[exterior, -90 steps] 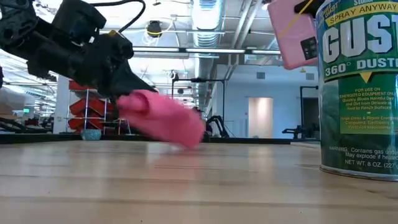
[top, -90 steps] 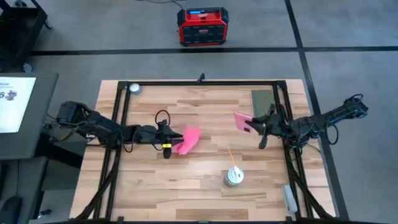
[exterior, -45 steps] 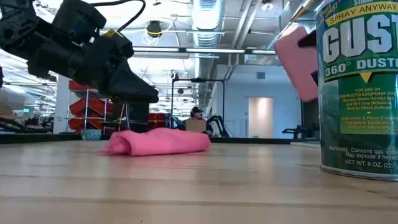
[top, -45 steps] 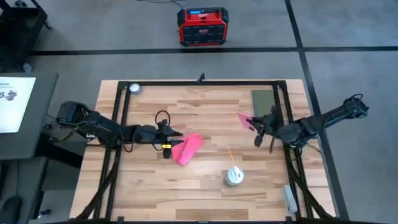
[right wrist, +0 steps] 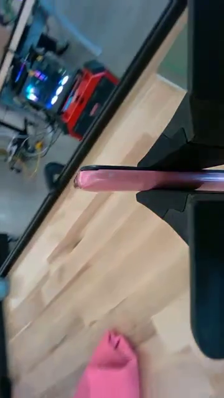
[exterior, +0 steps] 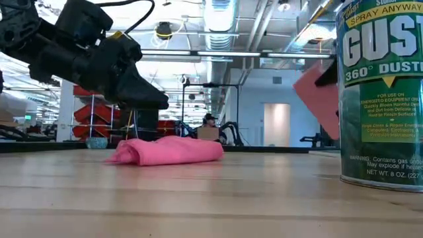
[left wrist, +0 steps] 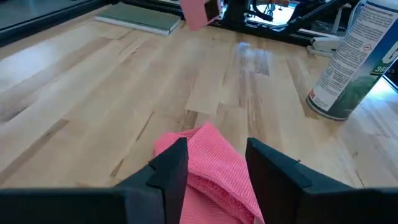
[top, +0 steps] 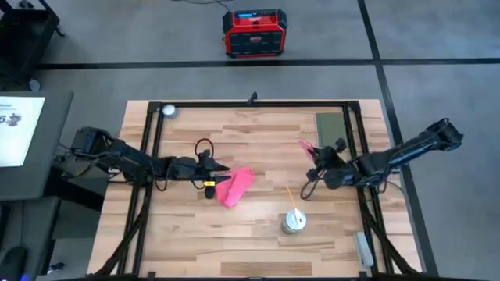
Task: Apply microfiber cloth
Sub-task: Wipe the back of the phone using the pink microfiber cloth
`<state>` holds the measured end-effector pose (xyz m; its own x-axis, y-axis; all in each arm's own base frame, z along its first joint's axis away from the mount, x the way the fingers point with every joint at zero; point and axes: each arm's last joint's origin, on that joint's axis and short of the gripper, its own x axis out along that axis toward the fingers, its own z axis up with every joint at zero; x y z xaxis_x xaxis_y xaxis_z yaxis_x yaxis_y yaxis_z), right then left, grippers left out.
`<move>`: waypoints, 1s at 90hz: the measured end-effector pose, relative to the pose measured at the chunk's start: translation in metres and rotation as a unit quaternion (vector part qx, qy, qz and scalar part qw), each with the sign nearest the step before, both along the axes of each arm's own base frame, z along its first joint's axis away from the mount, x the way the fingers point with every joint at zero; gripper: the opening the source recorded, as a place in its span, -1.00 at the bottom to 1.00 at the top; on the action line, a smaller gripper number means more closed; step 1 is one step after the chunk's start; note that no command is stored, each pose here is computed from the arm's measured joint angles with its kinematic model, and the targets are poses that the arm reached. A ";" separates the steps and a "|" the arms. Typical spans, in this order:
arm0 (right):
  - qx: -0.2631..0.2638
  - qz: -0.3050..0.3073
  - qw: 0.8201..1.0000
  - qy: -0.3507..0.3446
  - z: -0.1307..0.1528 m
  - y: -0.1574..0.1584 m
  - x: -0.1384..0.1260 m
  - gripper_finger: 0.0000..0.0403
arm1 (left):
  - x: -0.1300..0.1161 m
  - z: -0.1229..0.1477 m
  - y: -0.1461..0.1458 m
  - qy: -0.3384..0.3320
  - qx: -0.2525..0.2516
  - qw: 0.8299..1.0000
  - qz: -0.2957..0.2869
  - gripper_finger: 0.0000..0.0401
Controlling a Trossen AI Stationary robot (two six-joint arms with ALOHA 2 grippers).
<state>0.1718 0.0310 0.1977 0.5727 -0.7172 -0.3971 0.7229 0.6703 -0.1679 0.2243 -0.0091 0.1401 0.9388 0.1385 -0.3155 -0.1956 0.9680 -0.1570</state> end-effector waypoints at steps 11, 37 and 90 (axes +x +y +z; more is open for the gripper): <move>0.007 -0.029 0.999 0.014 -0.013 -0.003 0.008 -0.94 | 0.000 0.000 0.000 -0.001 -0.007 1.000 0.002 -0.31; 0.002 -0.099 0.995 0.033 -0.042 -0.011 0.024 -0.94 | 0.000 0.000 0.000 -0.002 -0.017 1.000 0.005 -0.31; 0.098 0.003 0.994 -0.044 -0.050 -0.006 0.056 -0.94 | 0.000 0.000 0.000 -0.003 -0.019 1.000 0.006 -0.31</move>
